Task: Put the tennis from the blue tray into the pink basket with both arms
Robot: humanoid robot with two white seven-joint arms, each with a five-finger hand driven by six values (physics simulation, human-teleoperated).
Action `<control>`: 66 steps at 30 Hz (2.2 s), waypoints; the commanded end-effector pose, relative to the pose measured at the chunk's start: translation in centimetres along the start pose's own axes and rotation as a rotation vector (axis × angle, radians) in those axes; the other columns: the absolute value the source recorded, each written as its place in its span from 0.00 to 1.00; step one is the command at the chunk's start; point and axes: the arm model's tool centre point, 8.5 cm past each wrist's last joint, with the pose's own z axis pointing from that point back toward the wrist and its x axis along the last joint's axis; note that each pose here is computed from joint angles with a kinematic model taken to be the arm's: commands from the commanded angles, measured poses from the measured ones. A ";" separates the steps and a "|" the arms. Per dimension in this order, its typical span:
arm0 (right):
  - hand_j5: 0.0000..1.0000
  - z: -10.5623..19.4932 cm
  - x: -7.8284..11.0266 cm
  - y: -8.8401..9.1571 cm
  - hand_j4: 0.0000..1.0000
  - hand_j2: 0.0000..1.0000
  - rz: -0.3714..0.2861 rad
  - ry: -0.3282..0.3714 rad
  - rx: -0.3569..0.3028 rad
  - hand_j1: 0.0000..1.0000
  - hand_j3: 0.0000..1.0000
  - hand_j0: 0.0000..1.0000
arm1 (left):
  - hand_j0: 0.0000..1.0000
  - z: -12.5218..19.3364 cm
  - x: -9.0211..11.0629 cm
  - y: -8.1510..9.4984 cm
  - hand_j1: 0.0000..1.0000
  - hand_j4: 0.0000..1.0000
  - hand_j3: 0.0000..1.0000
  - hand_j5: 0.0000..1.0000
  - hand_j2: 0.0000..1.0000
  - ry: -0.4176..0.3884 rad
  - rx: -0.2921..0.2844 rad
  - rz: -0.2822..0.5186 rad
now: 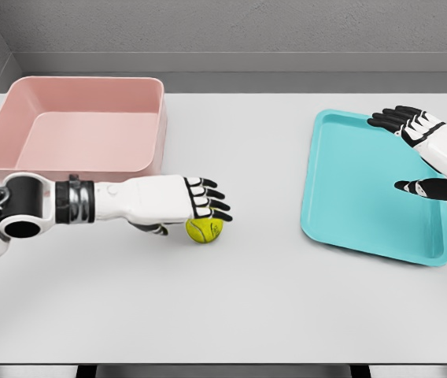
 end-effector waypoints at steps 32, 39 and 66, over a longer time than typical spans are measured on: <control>1.00 0.0 0.0 -0.1 1.00 1.00 -0.006 -0.002 -0.007 1.00 1.00 1.00 | 1.00 -2.5 -0.3 -1.6 1.00 1.00 1.00 1.00 1.00 -0.021 -0.019 0.053; 1.00 0.0 0.0 -0.1 1.00 1.00 -0.006 -0.002 -0.007 1.00 1.00 1.00 | 1.00 -2.9 -0.5 -1.4 1.00 1.00 1.00 1.00 1.00 -0.021 -0.016 0.051; 1.00 -0.2 0.1 0.1 1.00 1.00 -0.017 -0.003 -0.018 1.00 1.00 1.00 | 0.68 -2.8 -1.8 -3.4 0.68 0.68 0.68 0.68 0.68 0.017 -0.078 0.099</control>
